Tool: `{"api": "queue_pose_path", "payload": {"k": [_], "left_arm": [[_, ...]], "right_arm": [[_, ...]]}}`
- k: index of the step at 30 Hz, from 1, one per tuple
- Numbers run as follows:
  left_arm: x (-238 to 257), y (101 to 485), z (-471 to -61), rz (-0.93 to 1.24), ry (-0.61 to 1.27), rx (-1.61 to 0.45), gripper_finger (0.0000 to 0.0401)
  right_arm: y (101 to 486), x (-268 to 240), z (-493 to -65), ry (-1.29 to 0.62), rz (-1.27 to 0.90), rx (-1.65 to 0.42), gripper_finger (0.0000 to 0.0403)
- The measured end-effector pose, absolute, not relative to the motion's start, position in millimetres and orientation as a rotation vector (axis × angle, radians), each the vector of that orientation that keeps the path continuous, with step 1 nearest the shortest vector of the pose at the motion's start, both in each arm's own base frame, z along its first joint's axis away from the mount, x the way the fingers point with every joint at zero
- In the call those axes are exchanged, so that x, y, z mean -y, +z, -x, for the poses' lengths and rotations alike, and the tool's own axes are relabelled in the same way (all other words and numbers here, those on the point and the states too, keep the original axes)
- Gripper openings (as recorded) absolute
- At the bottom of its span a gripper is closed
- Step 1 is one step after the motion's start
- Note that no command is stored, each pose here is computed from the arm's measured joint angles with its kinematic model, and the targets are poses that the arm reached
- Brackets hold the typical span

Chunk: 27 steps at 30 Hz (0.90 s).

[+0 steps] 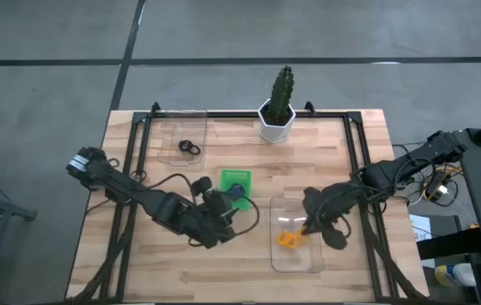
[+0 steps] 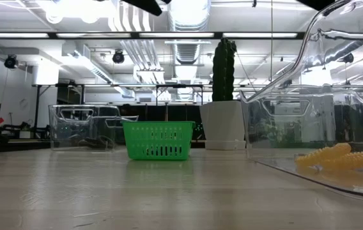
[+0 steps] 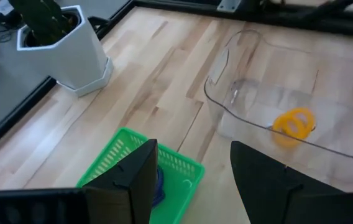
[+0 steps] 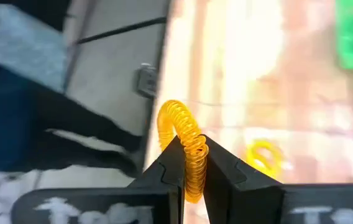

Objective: Sort spring keychains
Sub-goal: Put the yellow spring keychain into the bottom transparent bin

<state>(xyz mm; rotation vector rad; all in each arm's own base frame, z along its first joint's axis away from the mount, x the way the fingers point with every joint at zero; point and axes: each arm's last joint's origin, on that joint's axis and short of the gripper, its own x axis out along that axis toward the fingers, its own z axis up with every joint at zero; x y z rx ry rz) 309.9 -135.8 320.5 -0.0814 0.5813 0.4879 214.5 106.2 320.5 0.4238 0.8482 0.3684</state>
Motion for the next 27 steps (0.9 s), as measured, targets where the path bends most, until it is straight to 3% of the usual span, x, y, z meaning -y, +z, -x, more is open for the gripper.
{"api": "queue_pose_path", "payload": {"k": [16,27], "left_arm": [[87.1,278.1,-205.7,0.290,0.313,-0.330,0.0195],[62.4,274.7,-152.9,0.309,0.143,-0.213,0.0195]], "right_arm": [[301.0,-105.4,-219.6,0.222,-0.370,-0.958,0.0028],[289.9,-106.2,-228.7,0.190,-0.365,-0.997,0.0028]]}}
